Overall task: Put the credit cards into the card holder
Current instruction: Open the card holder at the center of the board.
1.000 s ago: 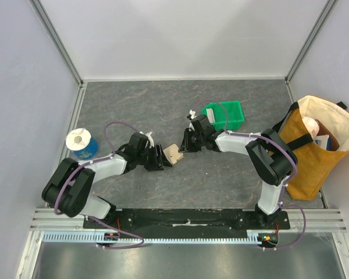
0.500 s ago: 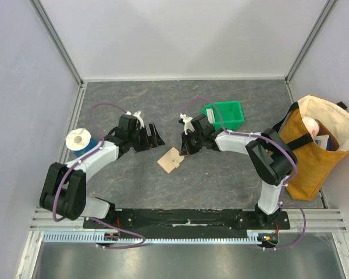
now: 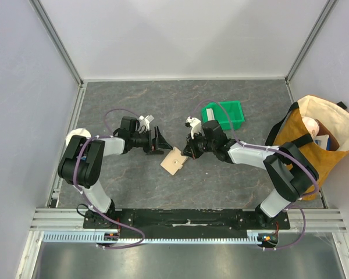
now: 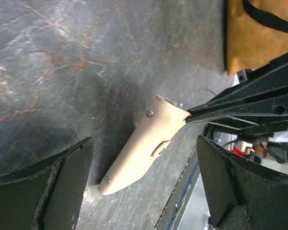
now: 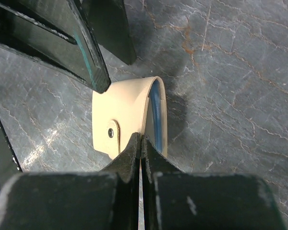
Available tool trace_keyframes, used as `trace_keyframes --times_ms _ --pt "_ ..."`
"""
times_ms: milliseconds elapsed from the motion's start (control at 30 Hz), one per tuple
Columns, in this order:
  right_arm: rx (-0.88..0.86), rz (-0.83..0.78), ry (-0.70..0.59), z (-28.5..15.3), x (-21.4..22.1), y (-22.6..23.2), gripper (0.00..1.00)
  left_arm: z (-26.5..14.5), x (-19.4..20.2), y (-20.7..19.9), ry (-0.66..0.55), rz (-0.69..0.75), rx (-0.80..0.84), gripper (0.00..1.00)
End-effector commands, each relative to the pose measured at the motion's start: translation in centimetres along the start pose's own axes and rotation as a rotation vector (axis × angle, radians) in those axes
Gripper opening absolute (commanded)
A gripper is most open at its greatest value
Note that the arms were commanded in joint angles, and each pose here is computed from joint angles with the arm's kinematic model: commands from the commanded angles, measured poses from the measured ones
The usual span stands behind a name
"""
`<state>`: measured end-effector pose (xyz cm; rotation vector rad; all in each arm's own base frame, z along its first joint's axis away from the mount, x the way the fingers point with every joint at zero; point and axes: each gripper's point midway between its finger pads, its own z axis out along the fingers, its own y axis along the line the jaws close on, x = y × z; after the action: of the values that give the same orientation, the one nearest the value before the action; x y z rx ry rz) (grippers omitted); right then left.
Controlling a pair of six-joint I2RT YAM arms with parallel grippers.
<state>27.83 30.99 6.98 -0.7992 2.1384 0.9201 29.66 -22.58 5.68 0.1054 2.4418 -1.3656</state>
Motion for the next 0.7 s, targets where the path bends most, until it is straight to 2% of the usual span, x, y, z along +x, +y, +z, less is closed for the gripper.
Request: trace_keyframes --times_ms 0,133,233,300,433,467,533,567,600,667 --pt "-0.059 -0.090 -0.114 -0.8 -2.8 1.5 0.00 0.3 0.5 -2.6 0.041 0.046 0.205 0.92" --pt "-0.064 -0.089 -0.121 -0.8 -3.0 1.6 0.00 0.6 1.4 -2.4 0.057 0.047 0.243 0.88" --pt "-0.054 -0.089 -0.120 -0.7 -2.9 1.4 0.00 0.6 2.2 -3.0 0.086 0.046 0.298 0.78" --pt "-0.051 -0.083 -0.120 -0.6 -3.0 1.3 0.00 0.7 2.6 -3.3 0.097 0.052 0.310 0.63" --pt "-0.016 -0.065 -0.093 -0.3 -2.5 0.6 0.00 0.8 2.6 -3.1 0.083 0.048 0.286 0.26" --pt "-0.001 -0.058 -0.085 -0.3 -2.4 0.3 0.00 0.8 2.5 -2.9 0.076 0.047 0.274 0.19" --pt "0.018 -0.048 -0.067 -0.3 -2.1 0.0 0.00 1.0 2.3 -2.5 0.068 0.042 0.248 0.13" --pt "0.037 -0.041 -0.058 -0.4 -2.1 -0.2 0.06 1.1 2.3 -2.1 0.071 0.035 0.225 0.11" --pt "0.055 -0.031 -0.047 -0.6 -2.0 -0.5 0.17 1.2 2.2 -1.9 0.072 0.039 0.211 0.08" --pt "0.112 -0.016 -0.031 -1.1 -2.0 -1.2 0.29 1.4 2.2 -1.4 0.088 0.041 0.176 0.03"
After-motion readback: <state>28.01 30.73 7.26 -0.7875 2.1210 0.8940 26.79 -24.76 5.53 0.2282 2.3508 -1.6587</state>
